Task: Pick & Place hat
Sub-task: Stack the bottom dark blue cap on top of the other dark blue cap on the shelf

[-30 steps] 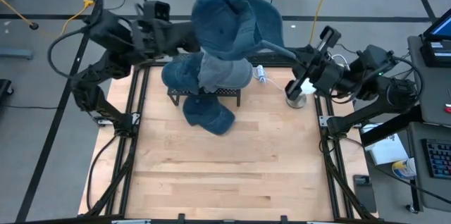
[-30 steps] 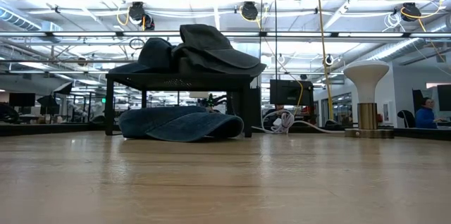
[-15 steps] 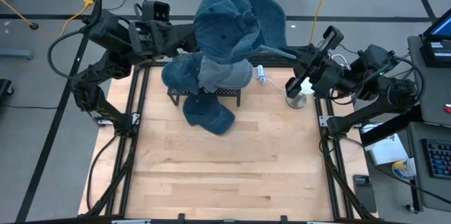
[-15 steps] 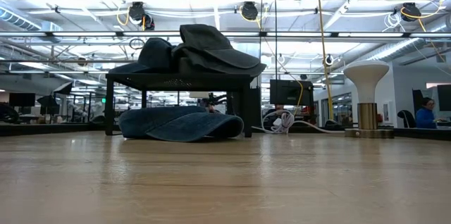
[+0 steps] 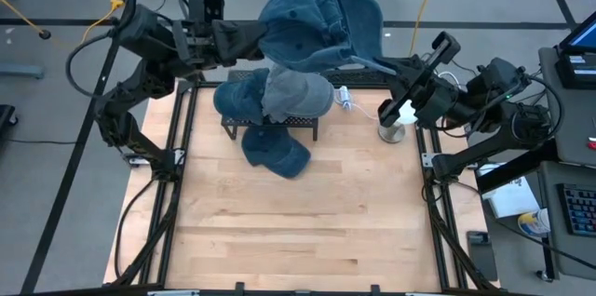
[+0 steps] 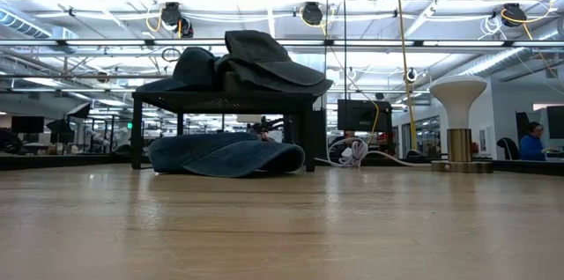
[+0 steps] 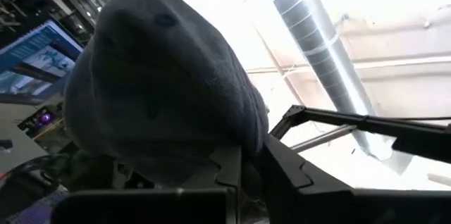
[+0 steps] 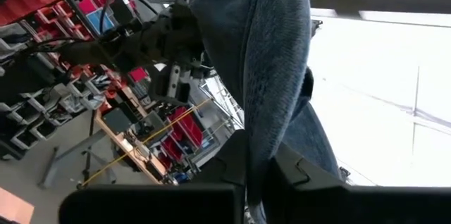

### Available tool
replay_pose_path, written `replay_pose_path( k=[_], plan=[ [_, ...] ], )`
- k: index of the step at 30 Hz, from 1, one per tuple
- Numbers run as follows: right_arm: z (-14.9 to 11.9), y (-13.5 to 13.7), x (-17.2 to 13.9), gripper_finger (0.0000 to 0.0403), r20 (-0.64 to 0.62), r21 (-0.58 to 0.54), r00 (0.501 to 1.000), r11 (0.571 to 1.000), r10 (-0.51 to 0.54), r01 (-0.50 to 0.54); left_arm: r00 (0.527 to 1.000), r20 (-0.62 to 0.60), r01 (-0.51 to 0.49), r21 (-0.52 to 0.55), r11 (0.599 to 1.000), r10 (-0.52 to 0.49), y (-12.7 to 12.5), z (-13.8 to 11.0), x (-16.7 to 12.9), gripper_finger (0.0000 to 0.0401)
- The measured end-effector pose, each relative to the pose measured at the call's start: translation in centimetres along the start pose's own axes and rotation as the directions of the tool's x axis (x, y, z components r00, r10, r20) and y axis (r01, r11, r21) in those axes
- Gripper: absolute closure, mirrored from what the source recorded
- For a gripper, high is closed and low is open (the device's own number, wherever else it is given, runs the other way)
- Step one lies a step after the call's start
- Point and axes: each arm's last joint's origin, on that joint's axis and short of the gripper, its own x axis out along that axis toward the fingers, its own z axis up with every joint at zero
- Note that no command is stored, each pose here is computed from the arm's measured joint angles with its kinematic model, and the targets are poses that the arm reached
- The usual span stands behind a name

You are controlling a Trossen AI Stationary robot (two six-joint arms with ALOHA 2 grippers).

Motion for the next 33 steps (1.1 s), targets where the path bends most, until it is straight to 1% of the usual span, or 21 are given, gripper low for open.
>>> replay_pose_path(
  k=[3, 6, 8, 9, 11, 13, 14, 16, 19, 21, 23, 25, 29, 31, 33],
  plan=[
    [0.0, 0.1, 0.0, 0.038, -0.003, 0.031, 1.0, 0.999, 0.009, -0.009, 1.0, -0.012, -0.022, 0.016, 1.0, 0.022, 0.4, 0.3, -0.1, 0.0373],
    [-0.2, 0.3, -0.1, 0.035, -0.016, 0.081, 0.999, 0.996, 0.038, -0.036, 0.997, -0.028, -0.078, 0.021, 0.997, 0.078, 1.2, 0.5, -0.3, 0.037],
    [-0.2, 0.5, -0.4, 0.0322, -0.044, 0.149, 0.996, 0.987, 0.076, -0.068, 0.992, -0.041, -0.118, 0.036, 0.992, 0.119, 1.8, 0.7, -0.4, 0.0371],
    [-0.3, 0.7, -0.6, 0.0304, -0.064, 0.202, 0.993, 0.976, 0.096, -0.082, 0.989, -0.051, -0.136, 0.042, 0.99, 0.138, 2.1, 0.8, -0.5, 0.0371],
    [-0.5, 0.8, -1.2, 0.0268, -0.117, 0.33, 0.984, 0.94, 0.133, -0.088, 0.981, -0.081, -0.175, 0.043, 0.984, 0.178, 2.7, 1.0, -0.8, 0.0371],
    [-0.8, 1.0, -1.9, 0.023, -0.164, 0.467, 0.967, 0.879, 0.195, -0.098, 0.967, -0.122, -0.223, 0.026, 0.974, 0.225, 3.5, 1.2, -1.1, 0.0371],
    [-1.0, 1.2, -2.5, 0.0214, -0.184, 0.518, 0.952, 0.847, 0.244, -0.117, 0.956, -0.147, -0.255, 0.018, 0.967, 0.255, 3.9, 1.3, -1.3, 0.0371],
    [-1.5, 1.7, -3.4, 0.0186, -0.228, 0.591, 0.913, 0.793, 0.337, -0.146, 0.929, -0.199, -0.318, -0.004, 0.948, 0.311, 4.8, 1.3, -1.8, 0.0371],
    [-1.9, 2.3, -4.8, 0.0159, -0.267, 0.679, 0.854, 0.716, 0.446, -0.162, 0.883, -0.276, -0.4, -0.024, 0.916, 0.379, 6.0, 1.5, -2.6, 0.0371],
    [-2.1, 2.2, -5.6, 0.015, -0.281, 0.708, 0.83, 0.688, 0.482, -0.16, 0.847, -0.323, -0.456, -0.035, 0.889, 0.422, 6.7, 1.5, -3.2, 0.0371],
    [-2.3, 1.9, -6.3, 0.0146, -0.291, 0.72, 0.816, 0.677, 0.499, -0.157, 0.81, -0.361, -0.51, -0.047, 0.859, 0.462, 7.3, 1.6, -3.8, 0.0371],
    [-2.3, 1.6, -6.7, 0.0145, -0.293, 0.732, 0.815, 0.665, 0.5, -0.145, 0.775, -0.386, -0.56, -0.052, 0.827, 0.5, 7.6, 1.8, -4.5, 0.0371],
    [-2.4, 1.2, -7.0, 0.0148, -0.286, 0.737, 0.822, 0.662, 0.492, -0.139, 0.711, -0.407, -0.628, 0.001, 0.779, 0.574, 7.8, 2.3, -6.1, 0.0371],
    [-2.3, 0.9, -7.2, 0.0149, -0.278, 0.736, 0.832, 0.663, 0.48, -0.137, 0.655, -0.418, -0.681, 0.033, 0.731, 0.629, 8.0, 2.6, -7.3, 0.0371],
    [-2.4, 0.6, -7.4, 0.0148, -0.276, 0.723, 0.835, 0.675, 0.476, -0.146, 0.6, -0.409, -0.731, 0.067, 0.679, 0.687, 8.3, 2.8, -8.1, 0.0371]
  ],
)
